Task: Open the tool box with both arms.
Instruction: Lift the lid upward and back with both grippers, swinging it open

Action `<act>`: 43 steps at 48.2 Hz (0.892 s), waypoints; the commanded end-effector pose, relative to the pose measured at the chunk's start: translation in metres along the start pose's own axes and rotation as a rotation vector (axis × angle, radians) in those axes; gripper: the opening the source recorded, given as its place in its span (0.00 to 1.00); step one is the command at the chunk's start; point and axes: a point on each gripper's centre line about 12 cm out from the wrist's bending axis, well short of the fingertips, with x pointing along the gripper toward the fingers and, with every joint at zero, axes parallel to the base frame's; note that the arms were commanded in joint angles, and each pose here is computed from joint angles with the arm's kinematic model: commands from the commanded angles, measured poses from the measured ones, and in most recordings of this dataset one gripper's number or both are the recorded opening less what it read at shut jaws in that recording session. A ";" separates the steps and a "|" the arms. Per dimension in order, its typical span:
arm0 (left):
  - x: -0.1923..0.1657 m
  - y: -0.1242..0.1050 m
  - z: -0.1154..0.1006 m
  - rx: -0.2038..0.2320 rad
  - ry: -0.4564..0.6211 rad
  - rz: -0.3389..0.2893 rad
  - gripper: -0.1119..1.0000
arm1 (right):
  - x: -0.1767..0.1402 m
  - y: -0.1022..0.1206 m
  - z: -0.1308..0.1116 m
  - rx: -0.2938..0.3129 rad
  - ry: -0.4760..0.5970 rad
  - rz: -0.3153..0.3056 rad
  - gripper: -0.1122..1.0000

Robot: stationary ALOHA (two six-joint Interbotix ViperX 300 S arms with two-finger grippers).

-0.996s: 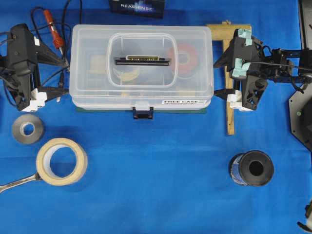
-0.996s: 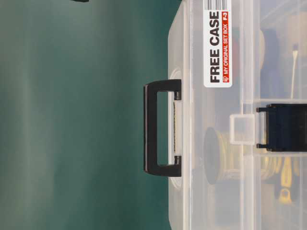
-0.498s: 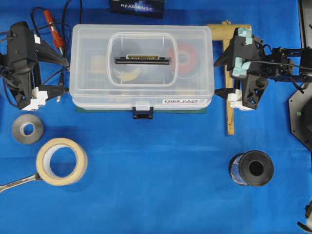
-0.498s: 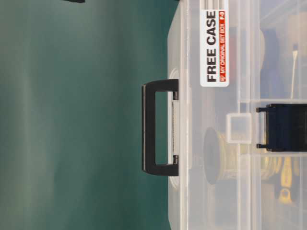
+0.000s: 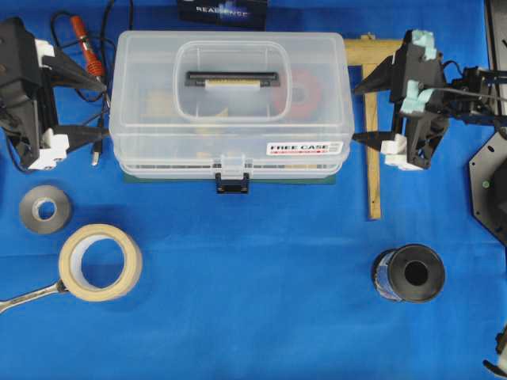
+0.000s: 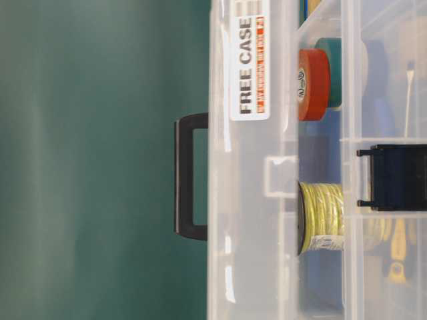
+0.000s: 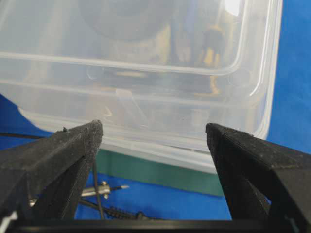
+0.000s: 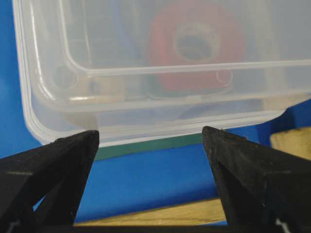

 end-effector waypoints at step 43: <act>-0.018 0.048 0.036 -0.082 -0.228 0.185 0.91 | -0.024 -0.048 0.047 0.108 -0.247 -0.139 0.87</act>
